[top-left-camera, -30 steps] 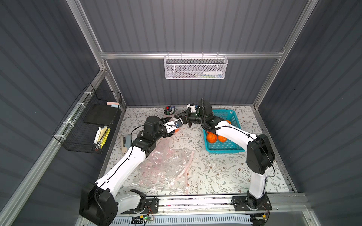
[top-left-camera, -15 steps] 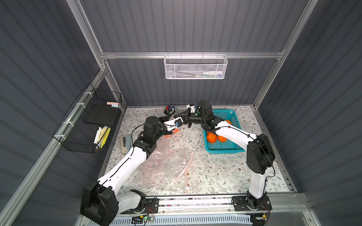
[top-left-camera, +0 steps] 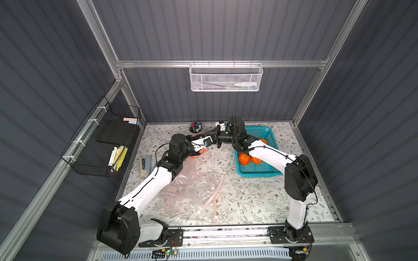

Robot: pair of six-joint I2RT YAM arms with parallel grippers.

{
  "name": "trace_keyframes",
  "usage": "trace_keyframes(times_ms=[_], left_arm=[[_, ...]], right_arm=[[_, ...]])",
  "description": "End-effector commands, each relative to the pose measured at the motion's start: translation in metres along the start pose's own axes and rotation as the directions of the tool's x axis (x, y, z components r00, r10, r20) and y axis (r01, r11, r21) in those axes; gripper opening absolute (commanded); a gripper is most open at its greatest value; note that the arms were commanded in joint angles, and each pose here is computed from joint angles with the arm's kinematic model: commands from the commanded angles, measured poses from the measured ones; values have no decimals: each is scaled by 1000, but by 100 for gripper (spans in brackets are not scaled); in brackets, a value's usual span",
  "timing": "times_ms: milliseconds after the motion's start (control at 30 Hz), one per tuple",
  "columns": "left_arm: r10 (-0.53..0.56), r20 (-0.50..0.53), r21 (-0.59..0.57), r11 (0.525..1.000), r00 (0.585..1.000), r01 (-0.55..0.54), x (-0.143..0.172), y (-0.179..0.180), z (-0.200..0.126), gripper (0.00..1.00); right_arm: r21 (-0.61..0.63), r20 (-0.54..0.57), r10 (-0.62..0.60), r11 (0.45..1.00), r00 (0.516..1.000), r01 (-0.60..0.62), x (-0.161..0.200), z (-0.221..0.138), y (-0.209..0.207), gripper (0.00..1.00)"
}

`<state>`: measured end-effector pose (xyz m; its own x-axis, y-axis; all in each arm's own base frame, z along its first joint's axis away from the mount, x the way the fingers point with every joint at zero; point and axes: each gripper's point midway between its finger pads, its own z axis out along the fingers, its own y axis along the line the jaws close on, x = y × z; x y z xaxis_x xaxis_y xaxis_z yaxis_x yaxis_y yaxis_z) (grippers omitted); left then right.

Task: Open the zip-top bag and take out the orange
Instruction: Unzip the zipper on the zipper food storage bag.

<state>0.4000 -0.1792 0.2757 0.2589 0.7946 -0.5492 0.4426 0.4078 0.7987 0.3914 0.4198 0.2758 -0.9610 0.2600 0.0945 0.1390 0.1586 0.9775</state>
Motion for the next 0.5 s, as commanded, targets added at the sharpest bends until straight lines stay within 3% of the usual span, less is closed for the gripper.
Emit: trace_keyframes(times_ms=[0,267,467], left_arm=[[3,8,0,1000,1000,-3,-4,2,3,20],[-10,19,14,1000,1000,10,-6,-2,0,4],[-14,25,8,1000,1000,14,-9,2,-4,1]], right_arm=[[-42,-22,8,999,1000,-9,7,-3,13,7],[-54,-19,12,998,1000,-13,4,-7,16,7],[-66,-10,17,998,1000,-18,0,-11,20,7]])
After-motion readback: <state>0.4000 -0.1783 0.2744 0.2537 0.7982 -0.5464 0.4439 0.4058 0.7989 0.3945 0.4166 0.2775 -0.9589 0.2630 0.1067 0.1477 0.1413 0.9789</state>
